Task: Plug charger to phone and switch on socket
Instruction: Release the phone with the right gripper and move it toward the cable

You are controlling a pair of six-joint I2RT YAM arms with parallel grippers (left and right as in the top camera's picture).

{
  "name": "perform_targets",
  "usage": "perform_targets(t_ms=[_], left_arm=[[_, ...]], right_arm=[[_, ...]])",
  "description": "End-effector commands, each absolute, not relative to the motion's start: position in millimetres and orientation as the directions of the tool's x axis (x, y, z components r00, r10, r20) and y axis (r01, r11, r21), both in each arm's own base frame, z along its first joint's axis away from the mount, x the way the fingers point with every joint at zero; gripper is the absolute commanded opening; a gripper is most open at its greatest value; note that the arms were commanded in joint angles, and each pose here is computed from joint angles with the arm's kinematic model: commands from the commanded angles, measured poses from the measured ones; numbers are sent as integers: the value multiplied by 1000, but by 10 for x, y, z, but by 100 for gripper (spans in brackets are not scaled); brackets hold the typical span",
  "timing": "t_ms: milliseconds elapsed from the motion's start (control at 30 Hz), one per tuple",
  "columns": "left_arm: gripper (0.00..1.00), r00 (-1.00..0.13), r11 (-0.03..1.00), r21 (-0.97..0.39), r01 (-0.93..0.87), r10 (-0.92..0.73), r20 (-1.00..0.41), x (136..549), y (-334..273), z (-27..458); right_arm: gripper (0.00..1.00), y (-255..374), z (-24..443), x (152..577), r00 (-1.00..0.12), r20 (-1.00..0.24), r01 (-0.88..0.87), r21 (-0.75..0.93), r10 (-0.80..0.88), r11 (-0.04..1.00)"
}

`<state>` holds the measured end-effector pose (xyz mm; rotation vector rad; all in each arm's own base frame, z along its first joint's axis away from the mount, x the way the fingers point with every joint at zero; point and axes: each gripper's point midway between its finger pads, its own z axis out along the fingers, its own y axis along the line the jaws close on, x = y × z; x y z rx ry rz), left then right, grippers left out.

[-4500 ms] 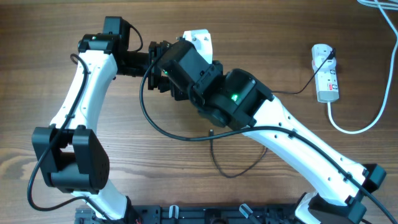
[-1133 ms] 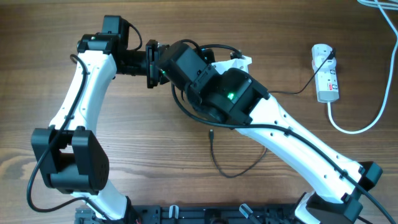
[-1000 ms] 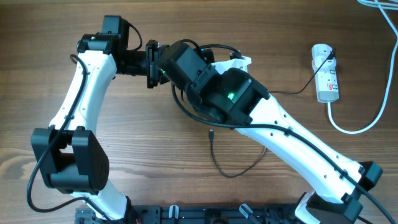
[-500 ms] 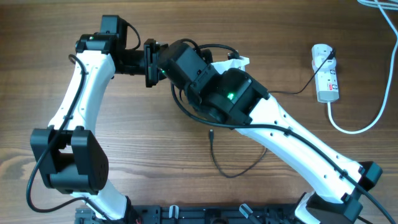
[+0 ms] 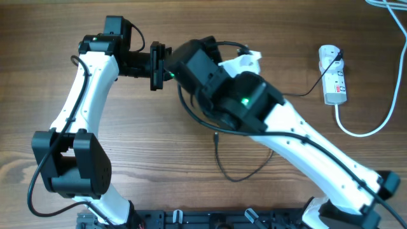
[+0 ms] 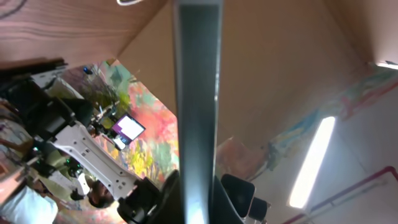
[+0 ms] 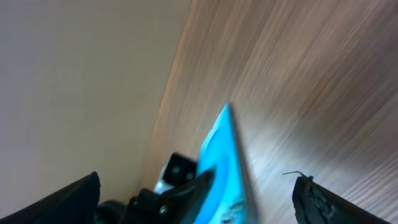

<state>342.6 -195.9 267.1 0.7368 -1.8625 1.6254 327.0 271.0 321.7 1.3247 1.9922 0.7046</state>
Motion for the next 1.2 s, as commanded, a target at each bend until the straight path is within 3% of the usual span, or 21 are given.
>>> perform_targets(t_ms=[0, 133, 200, 300, 367, 667, 1167], left_arm=[[4, -742, 101, -736, -670, -42, 669, 3428, -1919, 2789], [4, -744, 97, -738, -667, -38, 667, 3428, -1915, 2797], [4, -744, 96, -738, -668, -37, 668, 3427, -1916, 2801], [4, -753, 95, -748, -657, -36, 657, 3440, -1915, 2804], [4, -776, 93, -771, -630, -35, 630, 3472, -1917, 2813], [4, -795, 92, -791, -606, -33, 605, 3499, -1919, 2821], [4, -792, 38, -793, -608, 44, 609, 3451, -1924, 2976]], right_arm=[[100, 2121, 3592, 3177, -212, -288, 572, 738, 934, 358], [99, 1296, 3495, 3102, -204, -467, 681, 564, 860, 468], [100, 882, 3383, 3094, -263, -565, 738, 404, 782, 541], [100, 534, 3255, 3079, -391, -616, 755, 210, 684, 621], [100, 491, 3099, 3074, -547, -564, 695, 105, 618, 711], [100, 574, 2523, 3067, -758, -419, 557, -17, 500, 830], [100, 653, 1465, 3081, -798, -321, 550, -39, 510, 835]])
